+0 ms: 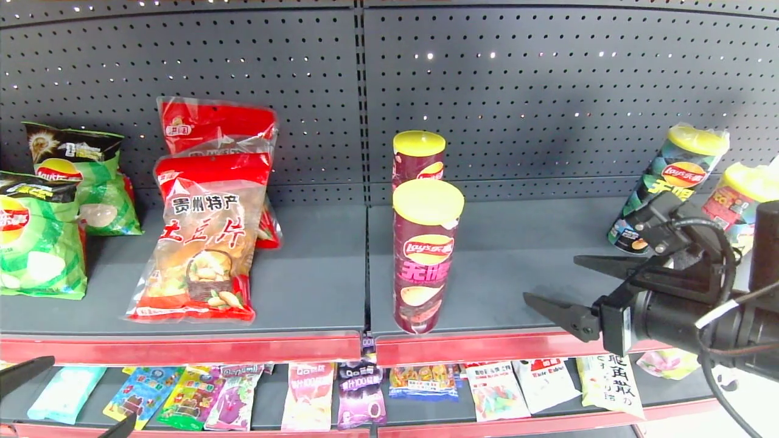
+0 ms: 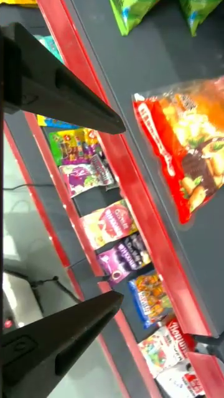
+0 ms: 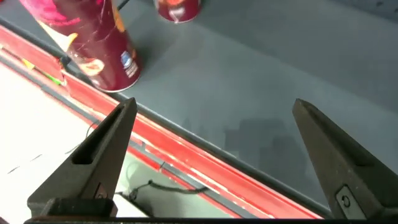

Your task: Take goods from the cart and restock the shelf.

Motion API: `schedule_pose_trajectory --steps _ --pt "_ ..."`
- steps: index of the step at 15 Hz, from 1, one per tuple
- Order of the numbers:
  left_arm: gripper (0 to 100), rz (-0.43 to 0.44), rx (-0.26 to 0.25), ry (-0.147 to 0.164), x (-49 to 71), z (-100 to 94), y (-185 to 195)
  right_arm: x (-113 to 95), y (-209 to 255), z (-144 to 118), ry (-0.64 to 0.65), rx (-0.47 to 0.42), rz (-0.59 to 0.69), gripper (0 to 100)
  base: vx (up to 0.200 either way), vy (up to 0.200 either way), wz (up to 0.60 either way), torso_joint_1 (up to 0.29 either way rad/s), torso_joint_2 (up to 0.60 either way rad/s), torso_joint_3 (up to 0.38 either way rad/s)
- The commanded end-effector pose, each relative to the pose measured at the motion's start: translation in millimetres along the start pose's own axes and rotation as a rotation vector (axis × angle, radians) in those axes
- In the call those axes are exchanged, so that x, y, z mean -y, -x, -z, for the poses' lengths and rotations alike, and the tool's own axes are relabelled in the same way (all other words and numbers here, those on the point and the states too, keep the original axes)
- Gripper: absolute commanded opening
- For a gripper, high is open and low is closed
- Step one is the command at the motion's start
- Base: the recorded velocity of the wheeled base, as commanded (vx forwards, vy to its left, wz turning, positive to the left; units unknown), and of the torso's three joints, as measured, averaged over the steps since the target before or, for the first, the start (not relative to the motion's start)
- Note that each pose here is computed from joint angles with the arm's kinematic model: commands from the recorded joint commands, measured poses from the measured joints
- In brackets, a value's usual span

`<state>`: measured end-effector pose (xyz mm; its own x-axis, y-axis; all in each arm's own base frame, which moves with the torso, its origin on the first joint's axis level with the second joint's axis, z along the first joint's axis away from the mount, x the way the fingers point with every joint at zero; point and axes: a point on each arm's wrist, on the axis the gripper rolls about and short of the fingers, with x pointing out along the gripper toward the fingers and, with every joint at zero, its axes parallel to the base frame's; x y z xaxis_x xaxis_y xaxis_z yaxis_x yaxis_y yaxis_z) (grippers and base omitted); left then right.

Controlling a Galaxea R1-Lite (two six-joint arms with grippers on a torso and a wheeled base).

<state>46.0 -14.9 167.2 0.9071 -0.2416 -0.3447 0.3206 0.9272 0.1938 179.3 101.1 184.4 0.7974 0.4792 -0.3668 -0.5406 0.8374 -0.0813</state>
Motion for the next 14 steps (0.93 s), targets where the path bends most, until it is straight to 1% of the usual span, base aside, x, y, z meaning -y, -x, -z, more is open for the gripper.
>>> schedule_pose_trajectory --steps 1,2,5,8,14 --pt "100 -0.007 0.026 0.003 -0.4 0.3 5 -7 -7 2 0.01 -0.022 -0.032 100 0.0 0.0 0.0 0.0 0.0 0.0" --pt "100 -0.008 0.035 0.005 -0.7 -0.4 6 -16 -10 3 0.028 -0.033 -0.068 100 0.0 0.0 0.0 0.0 0.0 0.0" --pt "100 -0.01 0.041 0.004 -0.7 0.1 7 -24 -22 6 0.045 -0.068 -0.1 100 0.0 0.0 0.0 0.0 0.0 0.0" --pt "100 -0.012 0.057 0.007 -0.7 1.4 10 -25 -35 7 0.045 -0.093 -0.102 100 0.0 0.0 0.0 0.0 0.0 0.0" --pt "100 -0.015 0.072 0.01 -1.0 1.4 13 -28 -59 8 0.052 -0.137 -0.096 100 0.0 0.0 0.0 0.0 0.0 0.0"
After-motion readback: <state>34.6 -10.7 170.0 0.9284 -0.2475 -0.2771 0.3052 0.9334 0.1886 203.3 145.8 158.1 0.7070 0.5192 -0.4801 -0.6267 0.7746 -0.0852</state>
